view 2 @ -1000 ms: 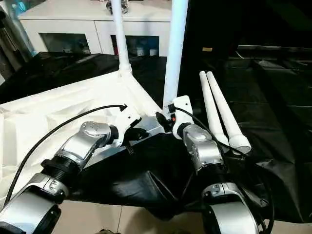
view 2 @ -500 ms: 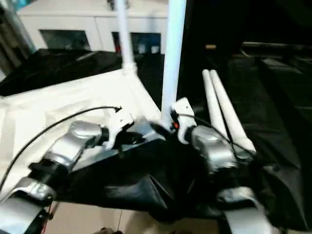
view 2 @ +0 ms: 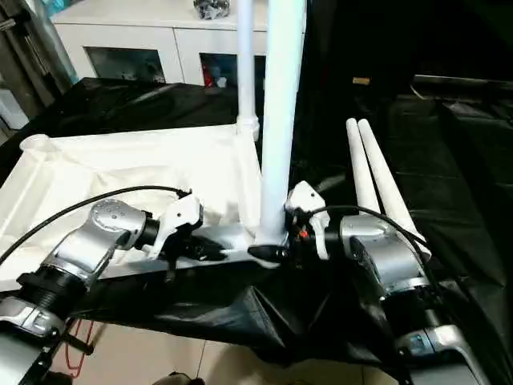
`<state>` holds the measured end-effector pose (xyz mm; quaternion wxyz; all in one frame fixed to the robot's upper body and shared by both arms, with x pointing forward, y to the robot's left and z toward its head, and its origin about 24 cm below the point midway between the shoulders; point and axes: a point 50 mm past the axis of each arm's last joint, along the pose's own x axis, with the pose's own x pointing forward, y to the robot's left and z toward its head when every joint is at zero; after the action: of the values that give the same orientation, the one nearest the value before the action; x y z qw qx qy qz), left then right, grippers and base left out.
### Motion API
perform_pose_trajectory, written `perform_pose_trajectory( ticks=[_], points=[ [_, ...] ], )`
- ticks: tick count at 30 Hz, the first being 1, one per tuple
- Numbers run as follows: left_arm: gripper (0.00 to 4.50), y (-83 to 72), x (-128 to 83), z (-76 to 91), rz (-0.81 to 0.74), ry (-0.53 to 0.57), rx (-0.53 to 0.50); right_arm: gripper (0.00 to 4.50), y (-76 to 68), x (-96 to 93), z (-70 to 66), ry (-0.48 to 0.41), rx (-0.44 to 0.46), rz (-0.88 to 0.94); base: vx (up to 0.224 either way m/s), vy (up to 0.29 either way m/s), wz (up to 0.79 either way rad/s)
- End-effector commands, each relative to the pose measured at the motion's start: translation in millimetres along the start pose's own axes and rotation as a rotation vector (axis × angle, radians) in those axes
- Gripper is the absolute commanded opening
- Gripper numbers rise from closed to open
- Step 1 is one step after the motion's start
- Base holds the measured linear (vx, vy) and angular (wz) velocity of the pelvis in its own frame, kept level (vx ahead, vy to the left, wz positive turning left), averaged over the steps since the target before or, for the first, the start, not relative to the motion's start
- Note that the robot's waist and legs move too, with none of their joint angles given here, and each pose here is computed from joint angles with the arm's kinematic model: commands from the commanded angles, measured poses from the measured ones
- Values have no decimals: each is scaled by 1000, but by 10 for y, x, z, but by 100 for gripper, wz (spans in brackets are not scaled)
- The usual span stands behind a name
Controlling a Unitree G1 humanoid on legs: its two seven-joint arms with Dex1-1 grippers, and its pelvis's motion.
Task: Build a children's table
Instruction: Rotate leg to tighten
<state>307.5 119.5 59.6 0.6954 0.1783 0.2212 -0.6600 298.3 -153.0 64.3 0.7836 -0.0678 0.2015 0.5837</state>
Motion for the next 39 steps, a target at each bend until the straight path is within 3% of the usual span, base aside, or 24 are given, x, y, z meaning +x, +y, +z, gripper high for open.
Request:
perform_pose_trajectory(
  ticks=[1,11,16,18,24,27,28,32,34,39],
  points=[
    [0,-41,57,181,-64,-58,75,334,73,95,20,18,-23,56,0,0,0],
    [0,-14,87,175,-24,-59,65,280,119,173,-31,27,-8,30,0,0,0],
    [0,167,236,308,190,-115,-17,275,-116,405,-151,10,141,-362,0,0,0],
    [0,209,283,351,238,-122,-31,274,-161,464,-166,-3,186,-440,0,0,0],
    [0,282,462,480,348,-129,-76,274,-203,724,-163,-28,281,-601,0,0,0],
    [0,265,533,518,346,-139,-74,274,-181,845,-88,-69,250,-588,0,0,0],
    [0,246,544,518,332,-143,-66,330,-182,846,-52,-103,264,-567,0,0,0],
    [0,202,526,485,291,-146,-44,380,-201,786,-7,-148,280,-529,0,0,0],
    [0,192,518,472,281,-145,-41,392,-207,766,1,-152,273,-523,0,0,0],
    [0,98,425,378,179,-142,1,399,-185,563,29,-155,145,-369,0,0,0]
  ],
)
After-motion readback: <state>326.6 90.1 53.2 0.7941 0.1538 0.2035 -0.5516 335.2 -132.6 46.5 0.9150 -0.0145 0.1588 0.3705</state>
